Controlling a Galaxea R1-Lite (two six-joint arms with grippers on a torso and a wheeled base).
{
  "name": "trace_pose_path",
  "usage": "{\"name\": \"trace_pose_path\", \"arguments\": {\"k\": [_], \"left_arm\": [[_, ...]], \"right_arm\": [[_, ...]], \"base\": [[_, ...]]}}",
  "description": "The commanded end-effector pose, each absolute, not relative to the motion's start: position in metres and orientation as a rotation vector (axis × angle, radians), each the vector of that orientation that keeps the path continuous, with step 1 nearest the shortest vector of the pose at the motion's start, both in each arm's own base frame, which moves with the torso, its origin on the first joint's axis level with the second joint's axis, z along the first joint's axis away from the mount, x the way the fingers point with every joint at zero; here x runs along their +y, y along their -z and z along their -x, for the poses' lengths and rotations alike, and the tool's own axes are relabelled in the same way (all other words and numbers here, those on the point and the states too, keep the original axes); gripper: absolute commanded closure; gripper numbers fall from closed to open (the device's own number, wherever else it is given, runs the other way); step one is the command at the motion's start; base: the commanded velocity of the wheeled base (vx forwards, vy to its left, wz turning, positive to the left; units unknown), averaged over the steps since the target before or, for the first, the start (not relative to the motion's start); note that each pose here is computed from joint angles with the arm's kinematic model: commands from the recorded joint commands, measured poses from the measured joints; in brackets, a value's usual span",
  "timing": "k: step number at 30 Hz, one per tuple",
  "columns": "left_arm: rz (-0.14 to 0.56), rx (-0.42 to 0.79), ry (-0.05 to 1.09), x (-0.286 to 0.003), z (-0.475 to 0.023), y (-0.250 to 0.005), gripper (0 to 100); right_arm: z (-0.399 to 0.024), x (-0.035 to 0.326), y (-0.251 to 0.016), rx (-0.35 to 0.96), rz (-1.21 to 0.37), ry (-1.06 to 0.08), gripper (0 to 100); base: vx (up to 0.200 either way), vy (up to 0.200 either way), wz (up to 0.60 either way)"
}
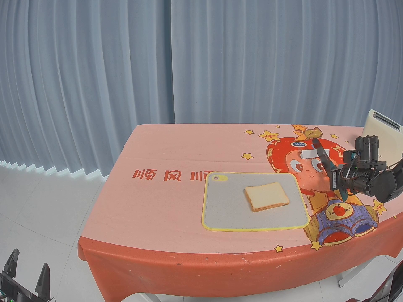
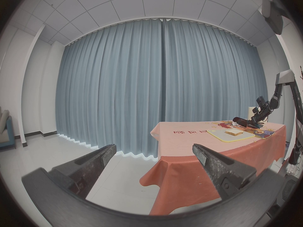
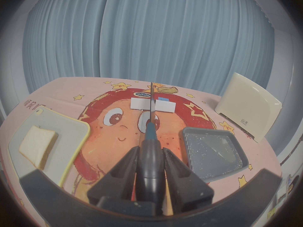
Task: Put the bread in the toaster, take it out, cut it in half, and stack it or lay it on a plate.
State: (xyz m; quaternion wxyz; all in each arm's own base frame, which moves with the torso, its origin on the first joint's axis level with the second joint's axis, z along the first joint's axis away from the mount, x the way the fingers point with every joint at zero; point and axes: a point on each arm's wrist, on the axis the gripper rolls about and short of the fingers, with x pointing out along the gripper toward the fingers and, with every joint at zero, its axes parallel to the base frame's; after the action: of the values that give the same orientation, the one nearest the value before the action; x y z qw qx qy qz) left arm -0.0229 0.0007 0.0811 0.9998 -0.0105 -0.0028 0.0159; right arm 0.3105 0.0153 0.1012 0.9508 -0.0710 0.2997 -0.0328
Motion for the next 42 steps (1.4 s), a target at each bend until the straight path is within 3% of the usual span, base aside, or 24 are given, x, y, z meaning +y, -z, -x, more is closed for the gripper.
{"name": "trace_pose_path", "arguments": {"k": [1,14,22,34,36,42], "left_arm": [[0.021,0.006,-0.034,0.001,0.022,-0.076,0],[0.021,0.006,-0.032,0.001,0.022,-0.076,0],[0.021,0.006,-0.034,0.001,0.022,-0.076,0],[0.021,0.006,-0.032,0.001,0.022,-0.076,0],[0.021,0.006,-0.034,0.001,0.022,-0.076,0],[0.021,0.006,-0.034,0.001,0.022,-0.076,0]], "right_arm": [[-0.308,0.015,-0.109,0.585,0.14,0.066,100],[-0.288,0.015,-0.145,0.468,0.114,0.059,100],[-0.255,0.031,-0.165,0.405,-0.01,-0.058,100],[-0.227,0.056,-0.168,0.396,-0.115,-0.195,100],[-0.207,0.065,-0.17,0.396,-0.199,-0.233,100],[-0.177,0.069,-0.171,0.377,-0.221,-0.282,100]], "base": [[0.0,0.0,0.0],[0.0,0.0,0.0],[0.0,0.0,0.0],[0.0,0.0,0.0],[0.0,0.0,0.0],[0.0,0.0,0.0]]}}
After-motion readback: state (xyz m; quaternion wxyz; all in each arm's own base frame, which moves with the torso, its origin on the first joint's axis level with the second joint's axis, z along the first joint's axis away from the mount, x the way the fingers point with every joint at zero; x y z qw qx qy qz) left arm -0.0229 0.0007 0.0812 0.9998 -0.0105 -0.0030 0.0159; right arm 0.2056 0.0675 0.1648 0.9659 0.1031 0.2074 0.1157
